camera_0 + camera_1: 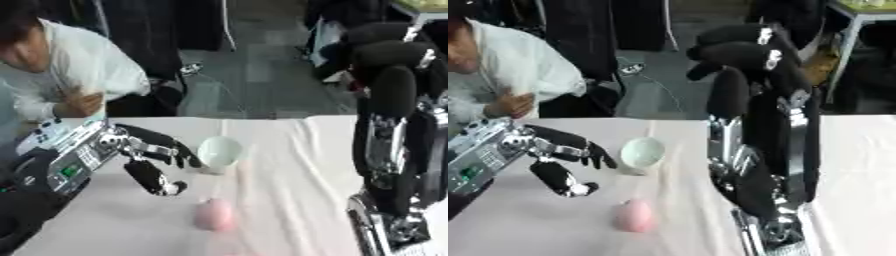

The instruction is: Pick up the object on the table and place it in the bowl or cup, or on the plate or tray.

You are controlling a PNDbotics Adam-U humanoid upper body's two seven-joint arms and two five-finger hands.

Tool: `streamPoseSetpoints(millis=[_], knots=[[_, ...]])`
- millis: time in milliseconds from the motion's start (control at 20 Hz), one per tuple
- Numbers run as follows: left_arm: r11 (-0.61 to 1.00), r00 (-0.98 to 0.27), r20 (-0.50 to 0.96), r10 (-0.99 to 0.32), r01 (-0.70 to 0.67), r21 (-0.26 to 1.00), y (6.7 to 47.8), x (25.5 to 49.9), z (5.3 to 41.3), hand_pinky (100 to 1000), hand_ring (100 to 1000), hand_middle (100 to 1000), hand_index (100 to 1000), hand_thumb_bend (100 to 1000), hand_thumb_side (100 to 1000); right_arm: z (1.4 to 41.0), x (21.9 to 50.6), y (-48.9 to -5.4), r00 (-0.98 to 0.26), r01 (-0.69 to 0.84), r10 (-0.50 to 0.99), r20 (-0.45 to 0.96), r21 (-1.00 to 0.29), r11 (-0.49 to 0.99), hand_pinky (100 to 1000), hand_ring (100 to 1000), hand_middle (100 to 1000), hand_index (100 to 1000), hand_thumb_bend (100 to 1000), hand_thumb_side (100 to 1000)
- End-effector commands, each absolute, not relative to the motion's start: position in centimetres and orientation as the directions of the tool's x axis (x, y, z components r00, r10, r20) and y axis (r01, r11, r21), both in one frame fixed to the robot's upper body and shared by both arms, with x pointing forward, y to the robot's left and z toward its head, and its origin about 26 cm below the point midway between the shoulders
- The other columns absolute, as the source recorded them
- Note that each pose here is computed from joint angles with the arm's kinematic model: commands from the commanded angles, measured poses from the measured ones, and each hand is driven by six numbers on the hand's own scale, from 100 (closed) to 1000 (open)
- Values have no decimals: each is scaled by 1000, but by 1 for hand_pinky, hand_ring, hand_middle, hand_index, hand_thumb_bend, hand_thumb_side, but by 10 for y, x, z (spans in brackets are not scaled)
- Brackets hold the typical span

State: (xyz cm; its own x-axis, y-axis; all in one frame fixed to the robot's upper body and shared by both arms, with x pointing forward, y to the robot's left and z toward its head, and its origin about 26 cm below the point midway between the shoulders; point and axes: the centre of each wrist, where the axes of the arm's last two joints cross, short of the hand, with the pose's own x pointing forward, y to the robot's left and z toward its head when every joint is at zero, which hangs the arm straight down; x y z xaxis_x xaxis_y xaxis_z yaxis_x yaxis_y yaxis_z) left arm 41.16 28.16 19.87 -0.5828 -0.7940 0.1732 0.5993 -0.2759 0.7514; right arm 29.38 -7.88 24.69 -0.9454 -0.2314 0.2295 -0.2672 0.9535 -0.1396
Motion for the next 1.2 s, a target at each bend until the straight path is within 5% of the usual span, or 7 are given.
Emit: streamPoseSetpoints(millis=[50, 200, 350, 850, 1200], knots=[[-286, -588, 180, -788, 610, 739, 279, 416, 201, 859, 880, 941, 1000, 853, 669, 252, 290, -76, -948, -269, -240, 210, -118, 956, 496, 607, 620, 639, 100, 489], [-293, -597, 195, -778, 620, 728, 275, 419, 193, 882, 892, 946, 1000, 998, 896, 253, 289, -75, -946, -272, -245, 211, -115, 955, 496, 607, 620, 639, 100, 490], [-314, -614, 180, -768, 606, 731, 271, 420, 191, 901, 898, 940, 1000, 1000, 983, 253, 288, -74, -946, -275, -248, 210, -111, 955, 496, 607, 620, 640, 100, 490], [-475, -714, -55, -698, 404, 782, 252, 421, 201, 948, 932, 928, 999, 1000, 982, 254, 287, -74, -944, -281, -255, 210, -102, 954, 497, 606, 620, 641, 100, 490], [-482, -710, -89, -698, 375, 792, 256, 430, 184, 942, 930, 929, 999, 1000, 966, 255, 285, -72, -941, -292, -267, 208, -96, 952, 498, 606, 619, 640, 100, 489]])
